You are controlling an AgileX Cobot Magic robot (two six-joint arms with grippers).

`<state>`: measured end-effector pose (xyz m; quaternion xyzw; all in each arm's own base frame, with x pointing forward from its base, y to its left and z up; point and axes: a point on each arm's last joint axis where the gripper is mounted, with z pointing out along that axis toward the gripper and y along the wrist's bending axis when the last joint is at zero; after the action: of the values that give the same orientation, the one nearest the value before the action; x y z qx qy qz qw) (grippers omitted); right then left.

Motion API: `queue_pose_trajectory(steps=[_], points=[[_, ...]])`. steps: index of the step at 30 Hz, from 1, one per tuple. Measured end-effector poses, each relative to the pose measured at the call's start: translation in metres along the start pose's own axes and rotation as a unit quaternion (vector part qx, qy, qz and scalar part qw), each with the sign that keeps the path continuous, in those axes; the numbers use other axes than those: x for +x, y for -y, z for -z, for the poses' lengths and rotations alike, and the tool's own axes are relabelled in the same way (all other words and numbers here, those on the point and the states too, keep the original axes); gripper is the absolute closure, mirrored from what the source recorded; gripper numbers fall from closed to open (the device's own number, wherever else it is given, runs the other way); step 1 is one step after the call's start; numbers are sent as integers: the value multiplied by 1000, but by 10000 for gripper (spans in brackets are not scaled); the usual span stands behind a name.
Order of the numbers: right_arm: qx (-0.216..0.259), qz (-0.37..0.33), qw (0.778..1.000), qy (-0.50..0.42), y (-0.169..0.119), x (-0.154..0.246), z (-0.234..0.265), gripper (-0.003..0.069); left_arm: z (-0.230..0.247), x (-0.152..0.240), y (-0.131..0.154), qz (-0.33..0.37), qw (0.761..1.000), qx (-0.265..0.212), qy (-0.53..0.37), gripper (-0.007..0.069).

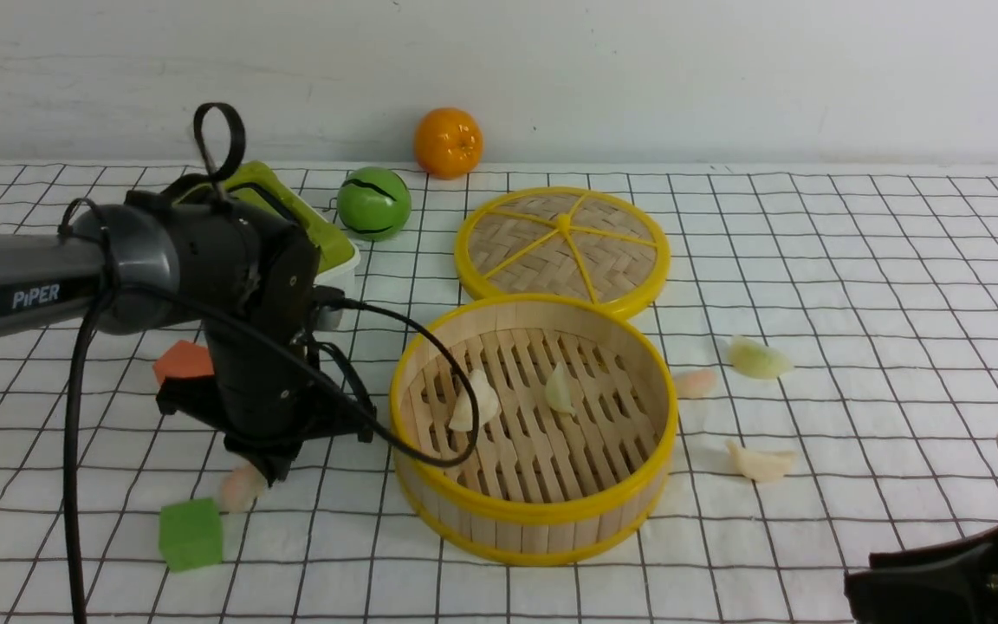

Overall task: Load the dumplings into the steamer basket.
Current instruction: Use the left arm to grab a dumpling

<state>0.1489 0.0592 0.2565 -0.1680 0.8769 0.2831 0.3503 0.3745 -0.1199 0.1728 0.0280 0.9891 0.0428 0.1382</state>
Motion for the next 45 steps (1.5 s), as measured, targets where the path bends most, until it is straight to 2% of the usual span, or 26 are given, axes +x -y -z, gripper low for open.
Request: queue_pose_trajectory(steps=[5,13,22,27,28,29,31,34,37,42,43,44,45], points=[[0,0,1000,0,0,0,0,431,1,-8,-5,41,999,-10,34,638],[0,0,1000,0,0,0,0,429,15,-4,-9,45,998,-31,-31,638],[0,0,1000,0,0,0,0,429,48,12,-14,28,1000,8,2,638],[2,0,1000,2,0,0,0,429,59,27,-37,68,994,83,13,638],[5,0,1000,4,1,-1,0,429,55,27,-46,88,990,108,2,638],[5,0,1000,4,1,-1,0,429,54,27,-48,85,991,107,2,638],[8,0,1000,7,1,-1,0,429,45,25,-58,109,981,159,-15,638],[10,0,1000,8,2,-2,0,429,36,21,-60,118,974,190,-14,636],[10,1,1000,8,2,-2,0,428,34,18,-61,109,976,190,2,606],[12,3,1000,10,2,-2,0,428,31,20,-67,93,984,152,3,424],[13,3,1000,11,2,-2,0,428,31,20,-68,92,985,149,2,418],[14,3,1000,12,3,-2,0,428,30,20,-70,98,986,137,-1,363],[14,3,1000,12,3,-2,0,428,30,21,-70,96,986,134,-1,358]])
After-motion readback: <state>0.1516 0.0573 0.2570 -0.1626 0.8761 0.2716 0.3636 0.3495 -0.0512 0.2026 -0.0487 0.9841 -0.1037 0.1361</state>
